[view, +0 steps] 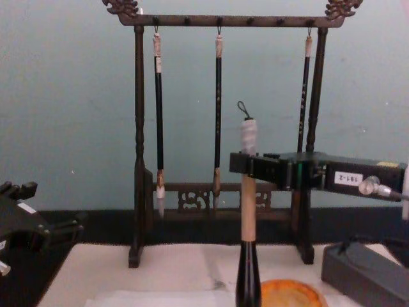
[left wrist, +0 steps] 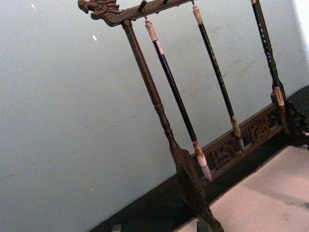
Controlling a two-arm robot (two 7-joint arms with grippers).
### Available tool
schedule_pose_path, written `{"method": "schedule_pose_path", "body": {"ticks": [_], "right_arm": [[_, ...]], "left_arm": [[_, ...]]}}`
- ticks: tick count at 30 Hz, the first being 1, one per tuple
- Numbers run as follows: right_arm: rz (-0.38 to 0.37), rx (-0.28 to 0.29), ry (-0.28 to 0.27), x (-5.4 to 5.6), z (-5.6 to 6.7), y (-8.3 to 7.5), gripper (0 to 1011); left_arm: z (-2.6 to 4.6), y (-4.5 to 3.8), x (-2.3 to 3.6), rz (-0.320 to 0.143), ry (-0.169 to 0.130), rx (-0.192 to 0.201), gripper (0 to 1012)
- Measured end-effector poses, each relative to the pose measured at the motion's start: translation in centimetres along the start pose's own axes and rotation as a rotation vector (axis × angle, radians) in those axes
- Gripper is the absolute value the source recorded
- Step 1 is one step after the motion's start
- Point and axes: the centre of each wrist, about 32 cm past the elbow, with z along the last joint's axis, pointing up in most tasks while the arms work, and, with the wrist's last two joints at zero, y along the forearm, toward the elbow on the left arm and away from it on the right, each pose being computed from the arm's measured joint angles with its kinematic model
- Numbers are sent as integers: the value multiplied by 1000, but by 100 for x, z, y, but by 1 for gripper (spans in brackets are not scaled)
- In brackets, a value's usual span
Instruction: Pick up the brush from the inkstone, write on the paper, then place the brush back to its original position.
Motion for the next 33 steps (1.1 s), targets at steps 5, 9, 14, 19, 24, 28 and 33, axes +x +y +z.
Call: {"method": "schedule_pose_path", "body": {"ticks": [5,9,14,19,24,28,33], "right_arm": [[-19,8,-5,34,10,-15,153],[-29,13,-8,53,22,-23,153],[-35,21,-14,64,44,-27,153],[-21,35,-16,40,76,3,153],[11,49,-3,-16,100,50,153],[45,55,15,-81,90,96,153],[71,46,31,-135,51,125,153]], "left_arm": [[0,0,0,0,0,0,1009],[0,0,0,0,0,0,1010],[0,0,0,0,0,0,1009],[0,0,0,0,0,0,1010],[0,0,0,0,0,0,1010],[0,0,0,0,0,0,1010],[0,0,0,0,0,0,1010]]}}
